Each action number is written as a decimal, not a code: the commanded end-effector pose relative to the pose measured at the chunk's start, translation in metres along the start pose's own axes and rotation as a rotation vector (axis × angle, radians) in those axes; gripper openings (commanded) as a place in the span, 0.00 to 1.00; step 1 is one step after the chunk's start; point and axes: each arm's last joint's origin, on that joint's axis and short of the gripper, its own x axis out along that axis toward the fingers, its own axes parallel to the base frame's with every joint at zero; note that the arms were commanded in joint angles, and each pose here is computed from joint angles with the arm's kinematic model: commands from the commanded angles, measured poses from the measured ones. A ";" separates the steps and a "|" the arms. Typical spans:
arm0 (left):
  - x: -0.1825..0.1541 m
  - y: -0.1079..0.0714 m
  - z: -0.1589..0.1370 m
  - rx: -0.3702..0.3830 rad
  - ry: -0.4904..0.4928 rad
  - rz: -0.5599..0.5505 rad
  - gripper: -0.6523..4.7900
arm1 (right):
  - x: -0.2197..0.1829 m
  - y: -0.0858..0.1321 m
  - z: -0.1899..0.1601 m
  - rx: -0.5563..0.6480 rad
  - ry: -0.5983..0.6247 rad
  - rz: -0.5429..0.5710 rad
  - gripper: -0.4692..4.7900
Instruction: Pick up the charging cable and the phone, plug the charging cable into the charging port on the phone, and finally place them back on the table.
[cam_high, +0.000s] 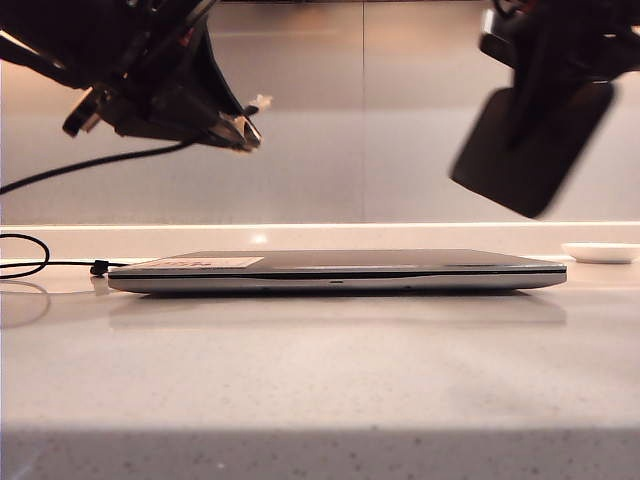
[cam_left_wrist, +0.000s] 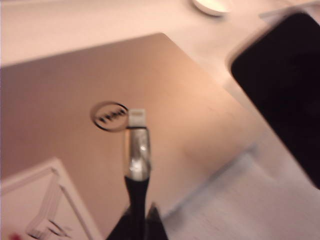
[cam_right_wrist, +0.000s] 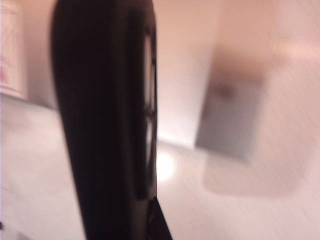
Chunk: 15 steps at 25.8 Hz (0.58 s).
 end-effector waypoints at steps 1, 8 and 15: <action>0.002 -0.007 -0.011 -0.059 0.027 -0.033 0.11 | -0.003 0.008 0.013 -0.057 -0.136 0.126 0.08; 0.004 -0.026 -0.034 -0.132 0.087 -0.117 0.11 | 0.011 0.016 0.032 -0.085 -0.324 0.437 0.08; 0.010 -0.034 -0.039 -0.194 0.094 -0.149 0.11 | 0.046 0.006 0.027 0.000 -0.376 0.675 0.08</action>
